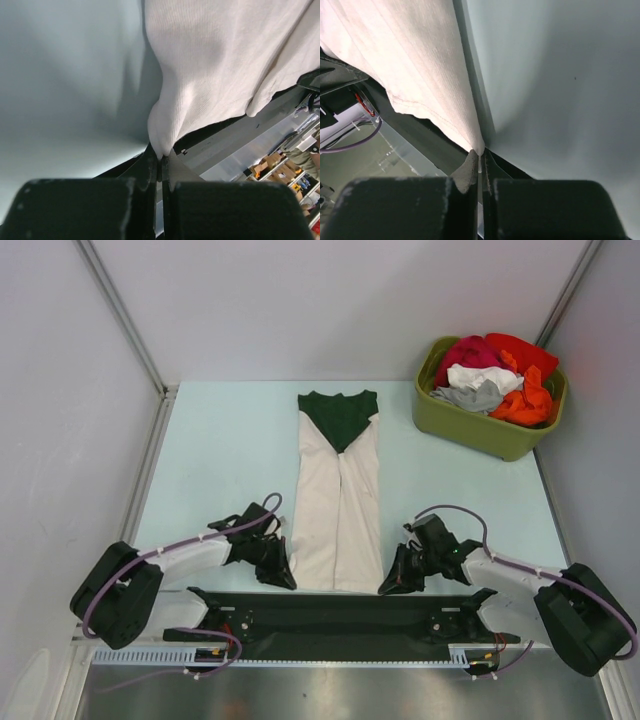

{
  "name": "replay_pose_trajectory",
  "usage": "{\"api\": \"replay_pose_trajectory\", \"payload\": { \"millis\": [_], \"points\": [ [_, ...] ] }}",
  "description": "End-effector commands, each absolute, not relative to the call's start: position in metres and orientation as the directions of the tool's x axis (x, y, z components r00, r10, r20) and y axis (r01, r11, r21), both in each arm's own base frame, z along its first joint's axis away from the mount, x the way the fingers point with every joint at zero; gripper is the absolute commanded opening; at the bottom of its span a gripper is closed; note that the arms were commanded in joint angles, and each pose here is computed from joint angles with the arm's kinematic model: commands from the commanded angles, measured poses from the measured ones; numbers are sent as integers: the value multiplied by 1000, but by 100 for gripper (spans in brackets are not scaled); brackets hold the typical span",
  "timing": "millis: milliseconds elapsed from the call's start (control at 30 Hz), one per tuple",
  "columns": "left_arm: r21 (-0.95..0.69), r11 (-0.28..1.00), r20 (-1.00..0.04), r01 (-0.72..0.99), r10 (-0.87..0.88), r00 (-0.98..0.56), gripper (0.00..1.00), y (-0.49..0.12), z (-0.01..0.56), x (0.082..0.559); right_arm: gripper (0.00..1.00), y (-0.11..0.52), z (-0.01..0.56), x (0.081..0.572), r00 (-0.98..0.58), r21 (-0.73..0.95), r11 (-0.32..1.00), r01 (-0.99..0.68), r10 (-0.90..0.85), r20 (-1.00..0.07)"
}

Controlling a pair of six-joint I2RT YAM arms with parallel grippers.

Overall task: Fold and stack the t-shirts
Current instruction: Fold the tshirt

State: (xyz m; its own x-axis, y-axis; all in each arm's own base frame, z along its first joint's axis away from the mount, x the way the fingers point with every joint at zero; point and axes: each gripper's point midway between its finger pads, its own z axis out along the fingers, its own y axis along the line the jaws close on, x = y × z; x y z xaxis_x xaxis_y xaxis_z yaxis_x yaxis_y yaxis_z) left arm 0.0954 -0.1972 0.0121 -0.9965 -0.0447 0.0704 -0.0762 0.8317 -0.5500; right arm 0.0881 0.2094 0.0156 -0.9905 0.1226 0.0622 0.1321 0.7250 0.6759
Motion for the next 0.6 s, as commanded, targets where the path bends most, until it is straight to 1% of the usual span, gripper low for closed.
{"api": "replay_pose_trajectory", "payload": {
  "millis": [0,67,100,133,167,233,267,300,333,367,400,433,467,500,533,567],
  "points": [
    [-551,833,14,-50,-51,-999,0,-197,17,102,0,207,26,85,-991,658,742,127,115,62],
    [-547,837,-22,-34,-55,-998,0,-198,25,110,0,211,37,97,-993,666,739,100,111,26],
    [-547,837,-36,-24,-52,-998,0,-199,30,114,0,209,38,98,-993,655,749,106,113,32],
    [-552,834,-58,-11,-51,-997,0,-204,41,123,0,209,43,107,-992,658,745,108,126,20],
    [-545,838,-85,-1,-56,-995,0,-204,47,130,0,212,55,119,-993,672,737,78,121,-17],
    [-562,827,-133,25,-61,-989,0,-215,72,150,0,209,63,137,-988,673,734,95,151,-26],
    [-563,826,-137,22,-67,-988,1,-218,77,158,0,212,79,155,-987,689,723,50,143,-78],
    [-588,808,-163,32,-80,-983,0,-227,95,173,0,208,76,160,-988,673,736,71,142,-51],
    [-601,799,-165,25,-93,-982,1,-231,102,182,0,206,80,169,-987,675,734,74,151,-56],
    [-599,801,-150,8,-103,-983,0,-234,102,191,0,206,96,191,-980,690,722,59,172,-97],
    [-605,796,-150,-15,-132,-980,0,-234,108,205,0,203,97,201,-980,684,728,34,159,-120],
    [-626,780,-176,-11,-155,-972,1,-240,125,223,0,202,95,214,-980,677,735,43,163,-114],
    [-628,778,-173,-25,-171,-970,0,-242,127,235,0,196,96,227,-977,674,737,58,182,-115],
    [-624,779,-150,-64,-200,-968,0,-239,122,251,0,197,109,247,-972,682,731,30,182,-151],
    [-639,768,-177,-52,-212,-961,1,-244,135,271,0,197,112,258,-969,686,727,27,187,-160],
    [-637,769,-181,-59,-223,-958,0,-244,137,283,0,193,103,272,-970,679,732,63,204,-130]
  ]
}}
